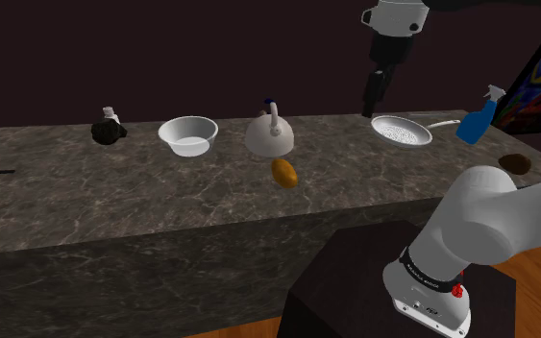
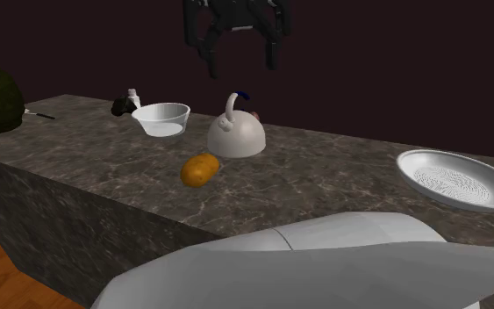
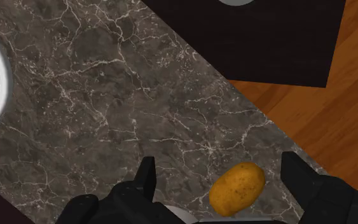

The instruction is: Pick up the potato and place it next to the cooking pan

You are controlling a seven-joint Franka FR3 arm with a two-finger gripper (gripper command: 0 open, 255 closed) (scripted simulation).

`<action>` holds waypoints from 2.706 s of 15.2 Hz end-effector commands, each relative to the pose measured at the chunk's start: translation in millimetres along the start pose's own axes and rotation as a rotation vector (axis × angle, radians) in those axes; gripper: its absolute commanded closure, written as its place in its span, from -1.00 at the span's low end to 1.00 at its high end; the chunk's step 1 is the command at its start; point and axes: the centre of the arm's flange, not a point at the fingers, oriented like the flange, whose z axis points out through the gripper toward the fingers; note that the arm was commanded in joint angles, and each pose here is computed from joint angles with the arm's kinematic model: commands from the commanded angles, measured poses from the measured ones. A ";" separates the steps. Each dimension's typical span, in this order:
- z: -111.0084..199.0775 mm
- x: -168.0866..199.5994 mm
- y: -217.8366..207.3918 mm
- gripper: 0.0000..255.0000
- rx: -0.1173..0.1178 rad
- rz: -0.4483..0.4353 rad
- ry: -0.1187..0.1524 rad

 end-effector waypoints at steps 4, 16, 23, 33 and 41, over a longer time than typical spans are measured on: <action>21.4 27.9 -33.2 -1.00 -0.054 0.084 -0.035; 132.5 153.8 -126.9 -1.00 -0.268 0.419 -0.175; 212.4 229.9 -149.3 -1.00 -0.393 0.614 -0.257; 271.5 235.3 -139.5 -1.00 -0.428 0.669 -0.280; 271.5 235.3 -139.5 -1.00 -0.429 0.669 -0.280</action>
